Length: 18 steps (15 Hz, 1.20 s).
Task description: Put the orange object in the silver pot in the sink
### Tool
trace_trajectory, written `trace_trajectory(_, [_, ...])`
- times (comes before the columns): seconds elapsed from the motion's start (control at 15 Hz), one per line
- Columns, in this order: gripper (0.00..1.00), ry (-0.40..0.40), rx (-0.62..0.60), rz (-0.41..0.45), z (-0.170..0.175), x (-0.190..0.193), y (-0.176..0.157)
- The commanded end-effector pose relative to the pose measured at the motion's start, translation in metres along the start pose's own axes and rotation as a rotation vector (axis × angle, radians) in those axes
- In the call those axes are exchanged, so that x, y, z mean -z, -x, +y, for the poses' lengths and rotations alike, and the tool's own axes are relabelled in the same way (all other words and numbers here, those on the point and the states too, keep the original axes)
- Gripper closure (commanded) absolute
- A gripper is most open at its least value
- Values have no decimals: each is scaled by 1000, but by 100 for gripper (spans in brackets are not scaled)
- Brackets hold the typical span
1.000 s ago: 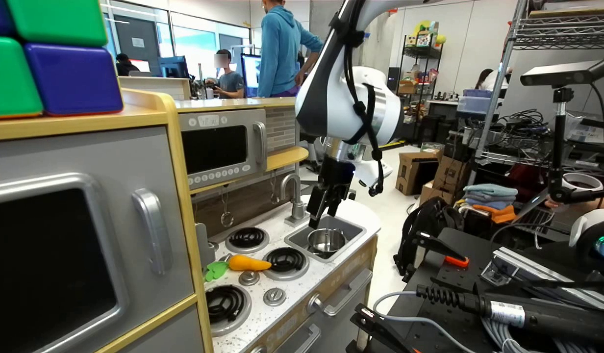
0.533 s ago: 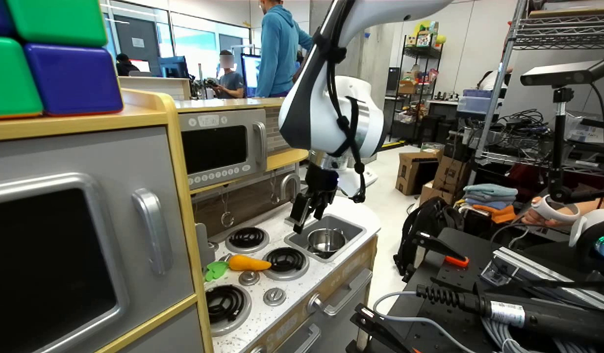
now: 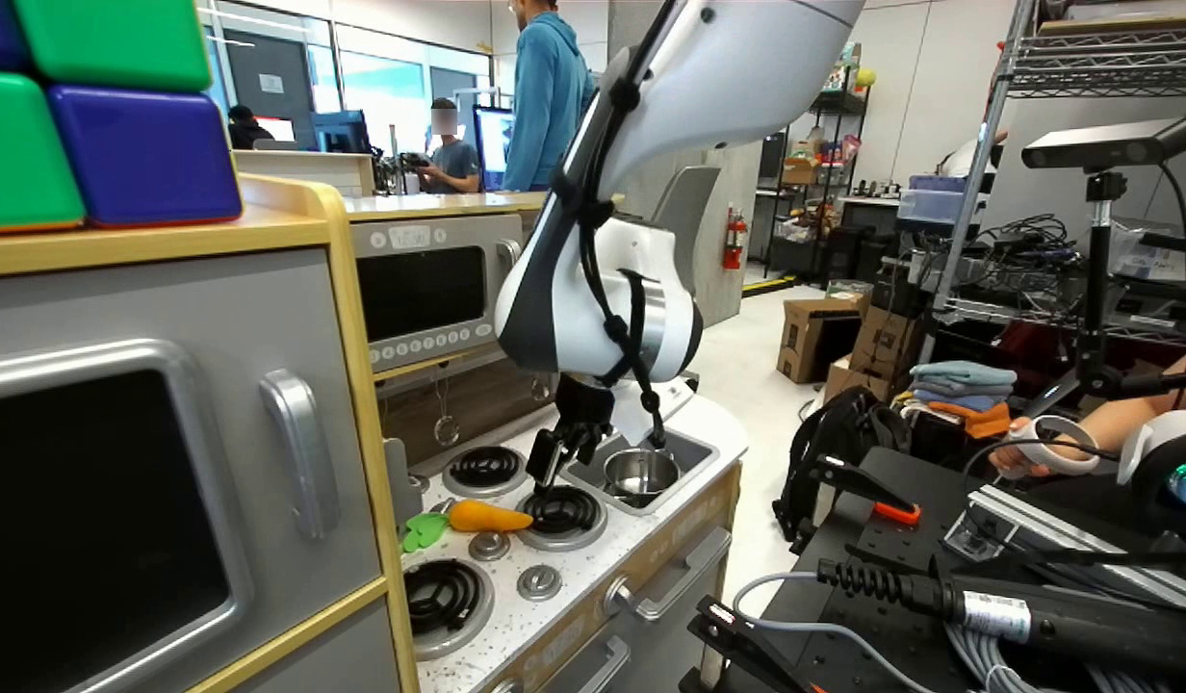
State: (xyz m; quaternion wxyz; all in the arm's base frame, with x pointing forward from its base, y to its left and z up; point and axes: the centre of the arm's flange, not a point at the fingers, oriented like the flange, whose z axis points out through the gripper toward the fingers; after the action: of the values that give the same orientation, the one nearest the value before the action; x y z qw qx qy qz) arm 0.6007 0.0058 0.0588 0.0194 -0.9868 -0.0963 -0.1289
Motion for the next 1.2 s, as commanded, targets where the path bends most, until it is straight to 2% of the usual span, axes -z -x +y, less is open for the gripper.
trace_trajectory(0.0, [0, 66, -12, 57, -4, -35, -28])
trace_trajectory(0.27, [0, 122, -6, 106, -13, -57, -47])
trace_trajectory(0.6, [0, 141, -42, 146, -19, -75, -68])
trace_trajectory(0.8, [0, 127, -77, 175, -21, -78, -81])
trace_trajectory(1.13, [0, 48, -106, 215, -44, -64, -93])
